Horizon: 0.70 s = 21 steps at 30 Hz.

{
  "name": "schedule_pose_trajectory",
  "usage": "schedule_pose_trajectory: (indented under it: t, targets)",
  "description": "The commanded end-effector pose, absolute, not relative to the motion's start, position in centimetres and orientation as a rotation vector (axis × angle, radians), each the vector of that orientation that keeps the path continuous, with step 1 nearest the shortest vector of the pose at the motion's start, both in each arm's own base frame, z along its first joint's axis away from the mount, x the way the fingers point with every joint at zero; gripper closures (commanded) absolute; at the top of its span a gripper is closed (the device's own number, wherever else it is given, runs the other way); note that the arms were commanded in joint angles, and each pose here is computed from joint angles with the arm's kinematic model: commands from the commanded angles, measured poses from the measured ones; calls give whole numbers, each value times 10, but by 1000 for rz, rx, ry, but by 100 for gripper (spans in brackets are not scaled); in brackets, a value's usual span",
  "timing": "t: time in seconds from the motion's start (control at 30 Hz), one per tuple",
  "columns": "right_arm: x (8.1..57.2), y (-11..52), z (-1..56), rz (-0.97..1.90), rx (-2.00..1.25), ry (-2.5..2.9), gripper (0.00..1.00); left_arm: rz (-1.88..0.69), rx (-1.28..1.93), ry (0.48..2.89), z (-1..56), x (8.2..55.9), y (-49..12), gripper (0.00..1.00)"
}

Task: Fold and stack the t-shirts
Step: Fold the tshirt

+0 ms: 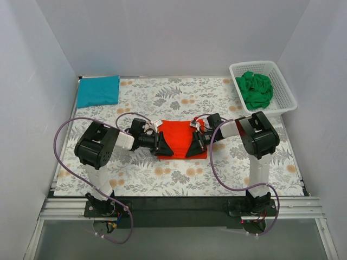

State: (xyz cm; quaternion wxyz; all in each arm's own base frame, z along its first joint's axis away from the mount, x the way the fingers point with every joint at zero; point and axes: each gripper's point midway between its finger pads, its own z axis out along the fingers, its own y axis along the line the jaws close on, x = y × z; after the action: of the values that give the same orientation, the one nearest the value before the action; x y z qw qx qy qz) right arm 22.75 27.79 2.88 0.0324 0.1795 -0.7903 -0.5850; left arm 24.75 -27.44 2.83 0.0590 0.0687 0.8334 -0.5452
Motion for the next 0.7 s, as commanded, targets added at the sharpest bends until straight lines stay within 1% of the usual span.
schedule_pose_trajectory:
  t: [0.0,0.07,0.1,0.17,0.2,0.23,0.33,0.37,0.43,0.47,0.53,0.57,0.6,0.63,0.67]
  targets:
    - [222,249,1,-1656,542,-2593,80,-1500,138,2639,2,231,-240,67]
    - [219,249,17,-1694,568,-2566,80,-1543,212,2591,15,223,-237,65]
    - [221,250,31,-1736,638,-2564,80,-1554,266,2531,31,225,-238,65]
    - [220,252,59,-1799,670,-2514,78,-1579,353,2461,51,222,-238,65]
    - [226,254,77,-1849,771,-2527,78,-1593,410,2406,62,222,-239,64]
    - [229,255,88,-1865,797,-2530,77,-1578,468,2323,83,226,-241,64]
    - [256,260,117,-1903,905,-2608,75,-1554,482,2209,113,246,-248,63]
    - [272,265,127,-1926,967,-2642,74,-1556,459,2200,117,253,-251,63]
    - [288,271,121,-1910,894,-2671,74,-1553,421,2145,133,276,-261,63]
    - [296,273,121,-1921,883,-2672,74,-1556,394,2165,124,285,-266,63]
    - [320,284,117,-1945,844,-2674,75,-1525,340,2148,129,312,-279,64]
    - [326,288,117,-1950,791,-2670,74,-1533,295,2182,115,321,-283,65]
    - [339,293,112,-1970,798,-2672,75,-1552,256,2191,111,327,-286,65]
    - [343,296,108,-1972,782,-2668,75,-1567,252,2145,117,338,-291,65]
    - [347,298,105,-1973,770,-2665,75,-1594,184,2165,114,343,-294,65]
